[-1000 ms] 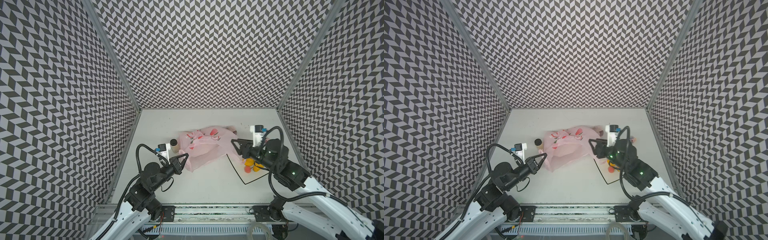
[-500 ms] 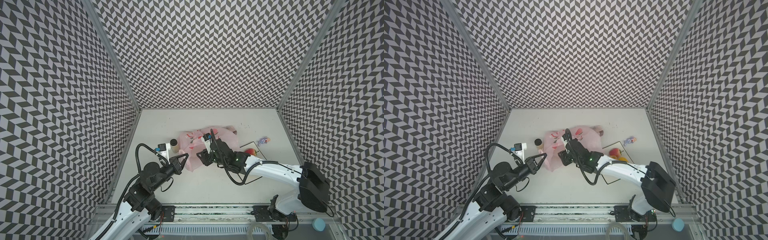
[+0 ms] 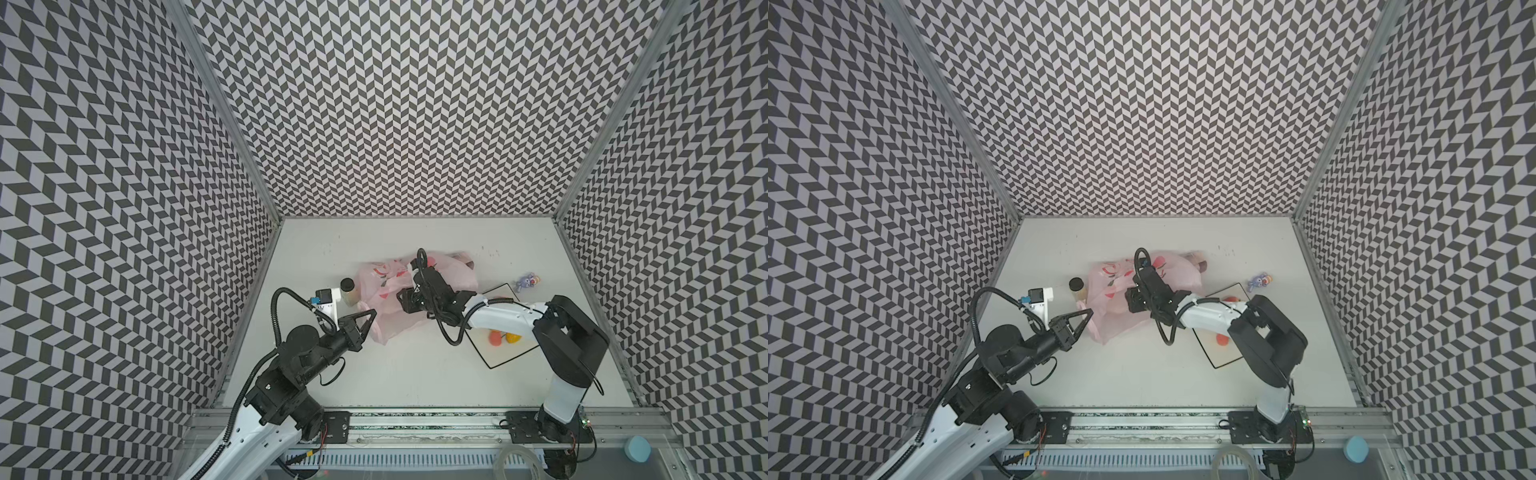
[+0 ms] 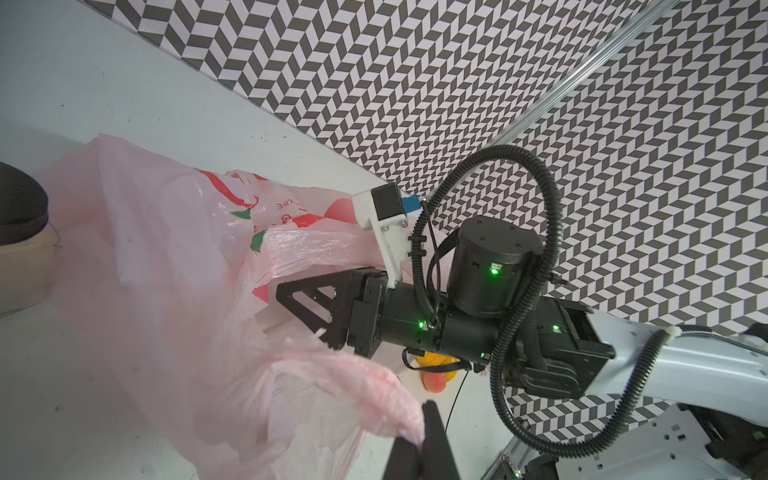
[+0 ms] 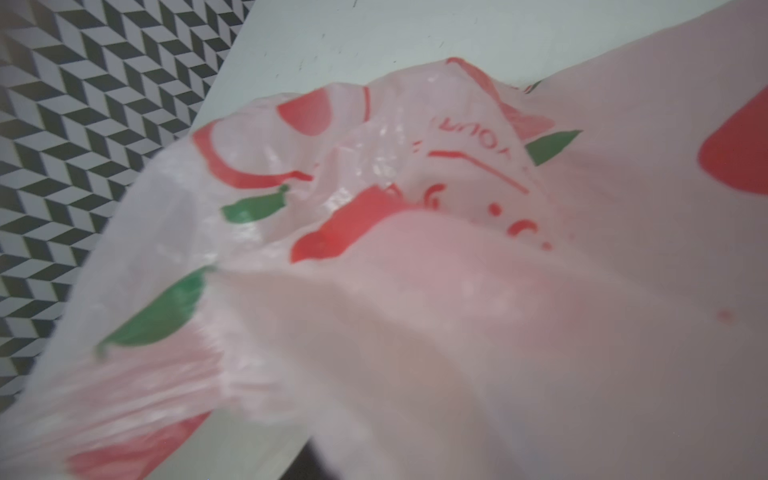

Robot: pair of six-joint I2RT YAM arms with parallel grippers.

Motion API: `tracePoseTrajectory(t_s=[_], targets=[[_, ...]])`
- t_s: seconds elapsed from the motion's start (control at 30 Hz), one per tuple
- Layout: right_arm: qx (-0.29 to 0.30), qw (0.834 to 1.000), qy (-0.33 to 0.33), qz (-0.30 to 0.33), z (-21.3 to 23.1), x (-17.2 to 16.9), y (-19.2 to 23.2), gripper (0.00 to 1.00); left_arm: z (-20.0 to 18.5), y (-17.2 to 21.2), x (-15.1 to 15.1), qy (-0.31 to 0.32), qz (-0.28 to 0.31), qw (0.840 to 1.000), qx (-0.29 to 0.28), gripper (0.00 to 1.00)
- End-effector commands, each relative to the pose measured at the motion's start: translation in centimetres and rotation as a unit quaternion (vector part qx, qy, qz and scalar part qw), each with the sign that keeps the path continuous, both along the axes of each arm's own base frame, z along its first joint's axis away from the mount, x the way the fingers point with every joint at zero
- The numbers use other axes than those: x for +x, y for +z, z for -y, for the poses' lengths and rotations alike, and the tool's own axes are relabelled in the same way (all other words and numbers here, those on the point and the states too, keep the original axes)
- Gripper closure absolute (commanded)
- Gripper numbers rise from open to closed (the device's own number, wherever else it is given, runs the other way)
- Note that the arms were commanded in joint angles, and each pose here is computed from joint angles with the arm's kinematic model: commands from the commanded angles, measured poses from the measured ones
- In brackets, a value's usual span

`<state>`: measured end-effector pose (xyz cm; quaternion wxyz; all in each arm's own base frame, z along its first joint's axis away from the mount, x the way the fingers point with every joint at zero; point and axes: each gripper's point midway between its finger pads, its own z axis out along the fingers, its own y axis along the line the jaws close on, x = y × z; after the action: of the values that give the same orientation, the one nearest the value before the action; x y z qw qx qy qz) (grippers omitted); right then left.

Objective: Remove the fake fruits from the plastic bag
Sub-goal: 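Move the right gripper back over the bag and lower it inside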

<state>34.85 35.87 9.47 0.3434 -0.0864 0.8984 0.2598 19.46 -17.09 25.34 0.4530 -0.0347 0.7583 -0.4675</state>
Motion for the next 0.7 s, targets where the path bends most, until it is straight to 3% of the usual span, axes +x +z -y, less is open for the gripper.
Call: tracePoseTrajectory(t_s=[0.0,0.33,0.67], targets=[[0.053,0.996,-0.065,0.021,0.1,3.1,1.3,0.42,0.1,0.8,-0.5,-0.01,0.0,1.0,-0.004,1.0],[0.121,0.975,-0.189,0.002,1.1,7.8,-0.6,0.28,1.6,-0.3,-1.1,-0.053,-0.012,0.999,0.007,1.0],[0.172,0.951,-0.257,0.005,2.3,11.0,-1.5,0.21,3.1,-0.6,-2.4,-0.103,-0.018,0.994,0.013,1.0]])
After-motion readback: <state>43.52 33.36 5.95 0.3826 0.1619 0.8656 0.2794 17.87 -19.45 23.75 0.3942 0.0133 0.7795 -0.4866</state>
